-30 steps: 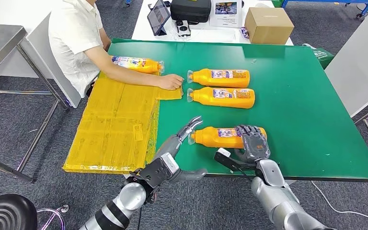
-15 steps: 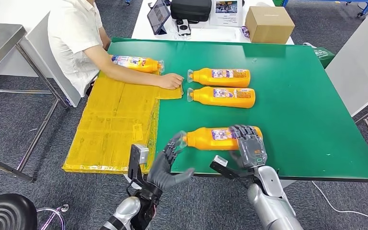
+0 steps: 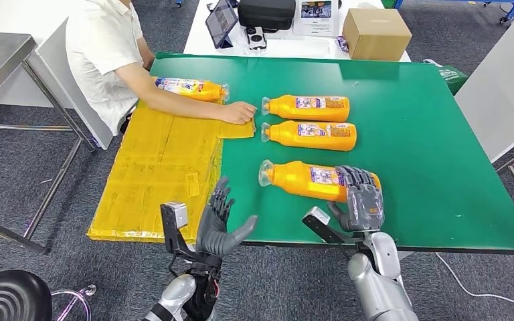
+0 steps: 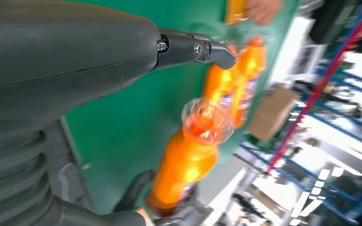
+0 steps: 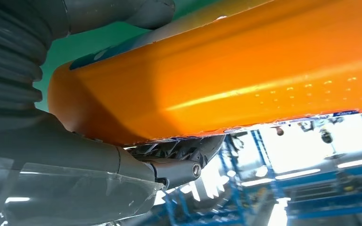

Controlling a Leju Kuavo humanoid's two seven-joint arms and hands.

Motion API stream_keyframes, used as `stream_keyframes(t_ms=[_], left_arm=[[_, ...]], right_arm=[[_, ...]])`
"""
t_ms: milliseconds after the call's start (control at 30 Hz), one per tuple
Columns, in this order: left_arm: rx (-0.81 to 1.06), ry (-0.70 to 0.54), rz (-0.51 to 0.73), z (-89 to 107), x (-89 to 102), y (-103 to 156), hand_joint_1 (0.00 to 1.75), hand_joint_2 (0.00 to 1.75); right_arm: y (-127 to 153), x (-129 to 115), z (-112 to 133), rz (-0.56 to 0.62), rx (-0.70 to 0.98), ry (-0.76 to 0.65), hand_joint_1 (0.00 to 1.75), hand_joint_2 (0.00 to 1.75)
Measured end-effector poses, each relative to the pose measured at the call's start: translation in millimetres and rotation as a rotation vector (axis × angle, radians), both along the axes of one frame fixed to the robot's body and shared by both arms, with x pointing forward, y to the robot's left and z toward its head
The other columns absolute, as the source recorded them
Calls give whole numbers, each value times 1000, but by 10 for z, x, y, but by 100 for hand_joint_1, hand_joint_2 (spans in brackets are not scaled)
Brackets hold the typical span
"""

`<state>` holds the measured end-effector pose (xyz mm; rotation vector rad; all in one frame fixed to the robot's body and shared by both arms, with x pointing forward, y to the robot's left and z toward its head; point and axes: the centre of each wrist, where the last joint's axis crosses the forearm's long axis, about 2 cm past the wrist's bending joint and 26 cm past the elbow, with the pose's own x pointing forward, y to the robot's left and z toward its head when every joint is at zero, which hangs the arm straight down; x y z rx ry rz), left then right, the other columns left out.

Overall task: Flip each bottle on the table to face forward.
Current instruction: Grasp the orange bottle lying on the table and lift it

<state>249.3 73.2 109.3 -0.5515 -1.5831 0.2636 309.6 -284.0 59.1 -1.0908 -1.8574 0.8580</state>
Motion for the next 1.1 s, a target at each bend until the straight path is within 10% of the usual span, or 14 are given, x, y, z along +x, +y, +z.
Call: stream_keyframes(t_ms=[500, 1100], left_arm=[[-191, 44, -171, 134, -88, -56, 0, 175], [-151, 83, -145, 97, -85, -105, 0, 175]], right_arm=[[717, -110, 60, 118, 444, 22, 172, 175], [1092, -231, 202, 275, 499, 25, 175, 175]])
